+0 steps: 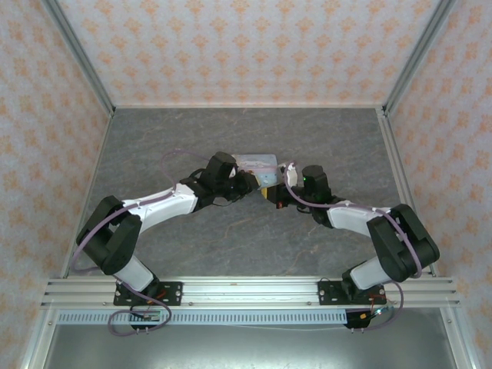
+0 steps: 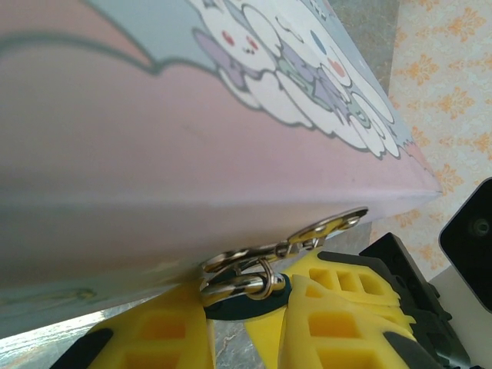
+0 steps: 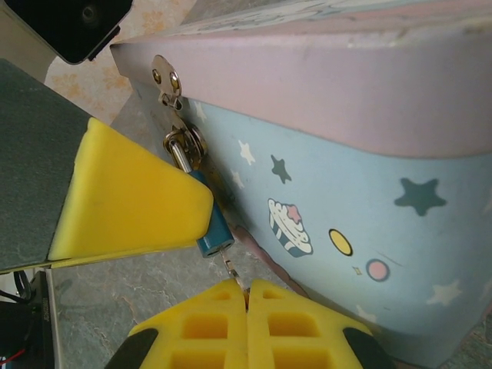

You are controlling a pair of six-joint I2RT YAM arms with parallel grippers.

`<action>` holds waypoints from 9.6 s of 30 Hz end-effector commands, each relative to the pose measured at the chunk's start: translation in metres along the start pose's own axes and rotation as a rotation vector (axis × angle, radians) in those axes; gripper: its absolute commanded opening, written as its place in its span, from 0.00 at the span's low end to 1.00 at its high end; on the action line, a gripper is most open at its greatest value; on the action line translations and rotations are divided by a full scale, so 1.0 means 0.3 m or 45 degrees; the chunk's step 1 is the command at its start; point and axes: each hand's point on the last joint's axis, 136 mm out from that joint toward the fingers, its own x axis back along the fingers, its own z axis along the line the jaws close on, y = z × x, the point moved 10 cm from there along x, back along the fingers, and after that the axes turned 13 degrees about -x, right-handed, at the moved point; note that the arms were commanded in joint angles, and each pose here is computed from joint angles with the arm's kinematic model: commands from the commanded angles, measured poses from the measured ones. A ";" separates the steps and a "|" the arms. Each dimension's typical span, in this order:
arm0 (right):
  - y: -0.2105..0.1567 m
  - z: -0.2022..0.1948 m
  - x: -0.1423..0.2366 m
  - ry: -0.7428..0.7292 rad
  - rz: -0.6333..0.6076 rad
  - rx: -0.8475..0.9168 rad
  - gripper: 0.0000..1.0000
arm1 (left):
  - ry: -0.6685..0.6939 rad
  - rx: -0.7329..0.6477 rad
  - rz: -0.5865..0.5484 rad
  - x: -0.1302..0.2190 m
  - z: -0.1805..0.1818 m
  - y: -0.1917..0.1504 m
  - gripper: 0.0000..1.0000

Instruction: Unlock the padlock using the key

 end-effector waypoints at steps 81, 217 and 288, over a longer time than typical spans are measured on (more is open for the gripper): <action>-0.139 -0.079 -0.105 -0.039 -0.121 -0.641 0.00 | -0.037 0.295 -0.206 -0.076 0.204 -0.093 0.47; -0.184 0.115 -0.174 -0.736 -0.122 1.415 0.27 | -0.052 0.384 -0.100 -0.077 0.104 -0.075 0.00; -0.253 -0.035 -0.198 -0.058 -0.263 -0.656 0.08 | 0.394 0.038 -0.292 0.264 0.239 0.108 0.75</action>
